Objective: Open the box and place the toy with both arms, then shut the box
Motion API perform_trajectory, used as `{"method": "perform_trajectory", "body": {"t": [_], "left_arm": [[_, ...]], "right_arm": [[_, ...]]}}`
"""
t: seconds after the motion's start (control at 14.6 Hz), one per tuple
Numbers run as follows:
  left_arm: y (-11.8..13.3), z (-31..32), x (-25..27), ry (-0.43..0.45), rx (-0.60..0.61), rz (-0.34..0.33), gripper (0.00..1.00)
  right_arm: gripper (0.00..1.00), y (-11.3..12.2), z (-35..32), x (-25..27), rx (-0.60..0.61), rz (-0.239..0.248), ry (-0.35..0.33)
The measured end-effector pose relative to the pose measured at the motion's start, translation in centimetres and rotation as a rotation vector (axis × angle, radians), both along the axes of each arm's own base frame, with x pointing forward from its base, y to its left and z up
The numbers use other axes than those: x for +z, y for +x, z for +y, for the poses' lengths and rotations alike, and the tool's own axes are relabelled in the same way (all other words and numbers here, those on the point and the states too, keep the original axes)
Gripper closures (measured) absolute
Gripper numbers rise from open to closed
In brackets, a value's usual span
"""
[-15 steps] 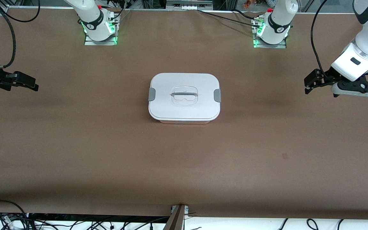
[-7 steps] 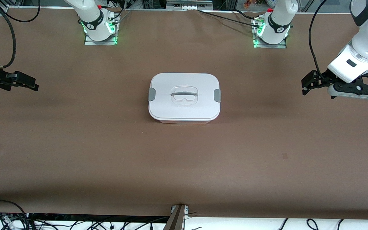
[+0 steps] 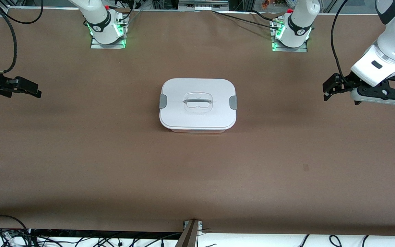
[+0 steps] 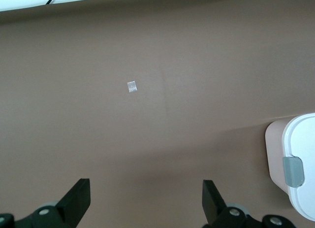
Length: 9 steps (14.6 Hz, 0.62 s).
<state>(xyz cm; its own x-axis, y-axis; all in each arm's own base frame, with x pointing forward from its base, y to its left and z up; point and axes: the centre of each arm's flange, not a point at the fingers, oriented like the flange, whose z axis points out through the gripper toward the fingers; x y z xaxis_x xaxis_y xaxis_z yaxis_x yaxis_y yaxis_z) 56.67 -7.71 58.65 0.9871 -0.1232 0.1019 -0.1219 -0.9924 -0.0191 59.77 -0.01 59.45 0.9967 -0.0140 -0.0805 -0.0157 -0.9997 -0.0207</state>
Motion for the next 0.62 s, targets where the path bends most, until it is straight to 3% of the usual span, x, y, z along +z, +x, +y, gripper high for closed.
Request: {"method": "perform_trajectory", "body": {"t": [0.62], "left_arm": [[-0.03,-0.02,-0.47,0.004,-0.01,0.024,0.0]], "right_arm": [[0.0,0.0,0.0,0.0,0.0,0.0,0.0]]}}
